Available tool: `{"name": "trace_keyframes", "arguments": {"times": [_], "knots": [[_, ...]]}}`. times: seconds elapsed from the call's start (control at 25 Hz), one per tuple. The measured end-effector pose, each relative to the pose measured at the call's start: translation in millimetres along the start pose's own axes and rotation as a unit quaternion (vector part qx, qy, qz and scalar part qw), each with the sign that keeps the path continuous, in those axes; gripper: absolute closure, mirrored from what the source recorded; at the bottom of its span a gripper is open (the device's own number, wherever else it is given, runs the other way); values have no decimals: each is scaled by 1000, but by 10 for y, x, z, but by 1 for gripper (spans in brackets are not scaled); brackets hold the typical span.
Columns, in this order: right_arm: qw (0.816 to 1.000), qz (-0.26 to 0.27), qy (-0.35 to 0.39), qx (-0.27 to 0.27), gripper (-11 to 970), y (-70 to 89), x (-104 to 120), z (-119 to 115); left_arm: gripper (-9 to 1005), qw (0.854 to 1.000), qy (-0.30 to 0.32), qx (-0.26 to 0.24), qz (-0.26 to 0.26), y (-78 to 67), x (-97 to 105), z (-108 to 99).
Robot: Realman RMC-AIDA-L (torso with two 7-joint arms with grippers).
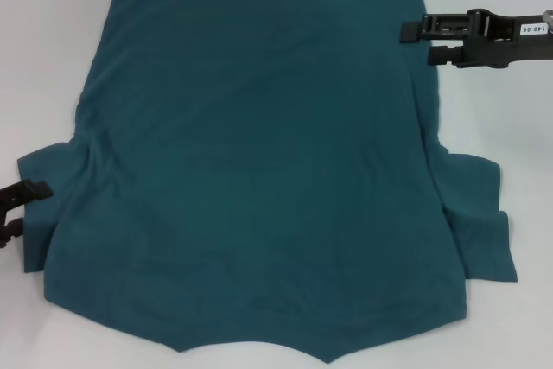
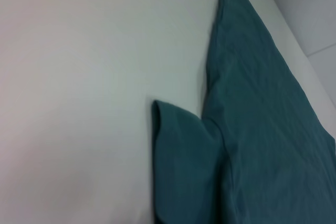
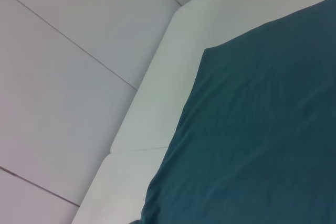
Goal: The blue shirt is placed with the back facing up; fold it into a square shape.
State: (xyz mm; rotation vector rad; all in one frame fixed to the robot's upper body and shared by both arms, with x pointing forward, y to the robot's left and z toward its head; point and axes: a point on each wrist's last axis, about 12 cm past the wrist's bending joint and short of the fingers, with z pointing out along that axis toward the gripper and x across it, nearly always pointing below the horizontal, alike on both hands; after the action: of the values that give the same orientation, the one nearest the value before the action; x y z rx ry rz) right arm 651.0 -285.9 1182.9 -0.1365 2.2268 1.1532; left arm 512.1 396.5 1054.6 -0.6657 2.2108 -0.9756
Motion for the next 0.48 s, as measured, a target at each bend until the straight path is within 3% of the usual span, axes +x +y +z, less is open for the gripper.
{"name": "trace_keyframes", "arguments": {"times": [0.48], "knots": [[1000,3,-5,5,36,-34,5,-32,137,1000,9,7,-11,-9,39,36]]}}
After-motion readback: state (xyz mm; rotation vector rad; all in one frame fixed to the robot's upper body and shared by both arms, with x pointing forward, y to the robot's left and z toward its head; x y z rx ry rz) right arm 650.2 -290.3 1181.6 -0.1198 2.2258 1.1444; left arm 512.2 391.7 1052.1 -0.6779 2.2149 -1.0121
